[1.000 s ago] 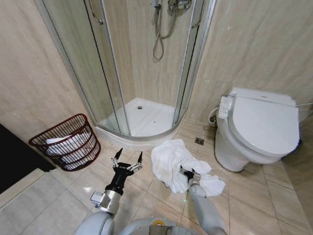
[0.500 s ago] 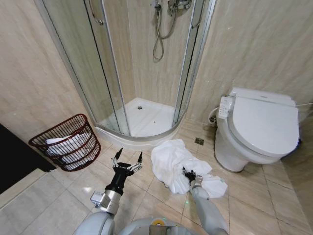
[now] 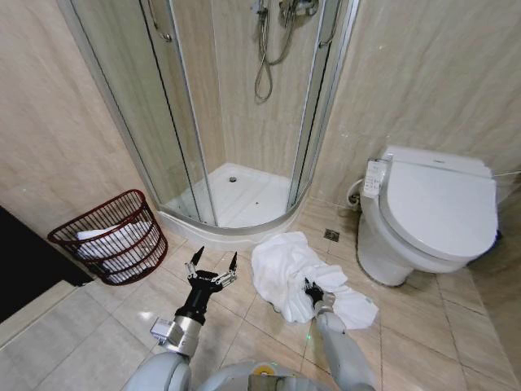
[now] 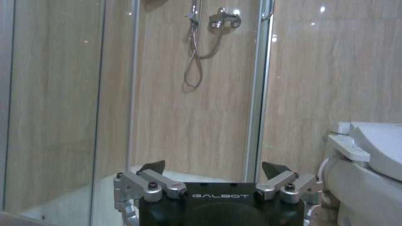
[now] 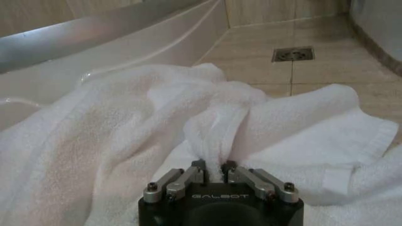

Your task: Discard the used towel into the hamper.

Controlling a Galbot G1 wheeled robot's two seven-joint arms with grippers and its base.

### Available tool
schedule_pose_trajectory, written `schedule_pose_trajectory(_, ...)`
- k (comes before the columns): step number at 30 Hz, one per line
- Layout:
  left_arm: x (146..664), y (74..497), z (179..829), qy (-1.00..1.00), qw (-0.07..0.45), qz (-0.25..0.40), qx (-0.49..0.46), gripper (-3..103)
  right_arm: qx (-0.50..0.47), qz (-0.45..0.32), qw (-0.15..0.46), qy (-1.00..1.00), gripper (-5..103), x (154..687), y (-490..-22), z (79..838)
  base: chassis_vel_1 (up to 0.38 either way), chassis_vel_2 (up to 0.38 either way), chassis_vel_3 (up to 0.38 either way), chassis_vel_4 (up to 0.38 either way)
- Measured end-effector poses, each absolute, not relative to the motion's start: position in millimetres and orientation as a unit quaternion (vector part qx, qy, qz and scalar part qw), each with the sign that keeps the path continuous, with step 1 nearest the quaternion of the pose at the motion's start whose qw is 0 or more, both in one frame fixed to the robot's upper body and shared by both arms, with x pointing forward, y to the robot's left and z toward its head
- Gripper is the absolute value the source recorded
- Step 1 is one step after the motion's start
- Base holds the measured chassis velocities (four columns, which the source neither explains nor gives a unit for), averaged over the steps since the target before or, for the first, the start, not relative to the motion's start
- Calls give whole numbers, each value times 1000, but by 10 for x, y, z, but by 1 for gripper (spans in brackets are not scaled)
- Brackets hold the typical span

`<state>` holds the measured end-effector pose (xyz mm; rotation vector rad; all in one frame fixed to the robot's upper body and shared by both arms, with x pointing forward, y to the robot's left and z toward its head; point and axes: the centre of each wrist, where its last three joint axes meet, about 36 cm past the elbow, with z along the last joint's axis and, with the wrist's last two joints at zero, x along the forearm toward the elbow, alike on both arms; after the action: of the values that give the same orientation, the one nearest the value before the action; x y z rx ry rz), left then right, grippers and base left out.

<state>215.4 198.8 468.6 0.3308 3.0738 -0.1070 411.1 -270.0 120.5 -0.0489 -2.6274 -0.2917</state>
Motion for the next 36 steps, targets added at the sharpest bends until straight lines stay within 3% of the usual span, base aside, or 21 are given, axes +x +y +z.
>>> schedule_pose_trajectory(4, 2154, 1988, 4686, 993, 24, -35, 107, 100, -15, -104, 242, -965, 8, 4098, -2703, 1204, 0, 0, 0, 0)
schedule_pose_trajectory(14, 2154, 1988, 4686, 993, 24, -35, 107, 100, 4, -52, 177, -983, 8, 4037, -2749, 1350, 0, 0, 0, 0)
schedule_pose_trajectory(24, 2154, 1988, 4686, 993, 24, -35, 107, 100, 34, 15, 40, -999, 8, 3769, -2786, 2209, 0, 0, 0, 0)
schedule_pose_trajectory(26, 2154, 1988, 4686, 993, 24, -35, 107, 100, 44, 30, -12, -999, 8, 3627, -2807, 2633, 0, 0, 0, 0)
schedule_pose_trajectory(36, 2154, 1988, 4686, 993, 24, -35, 107, 100, 64, 36, -149, -986, 8, 3330, -2821, 3778, 0, 0, 0, 0)
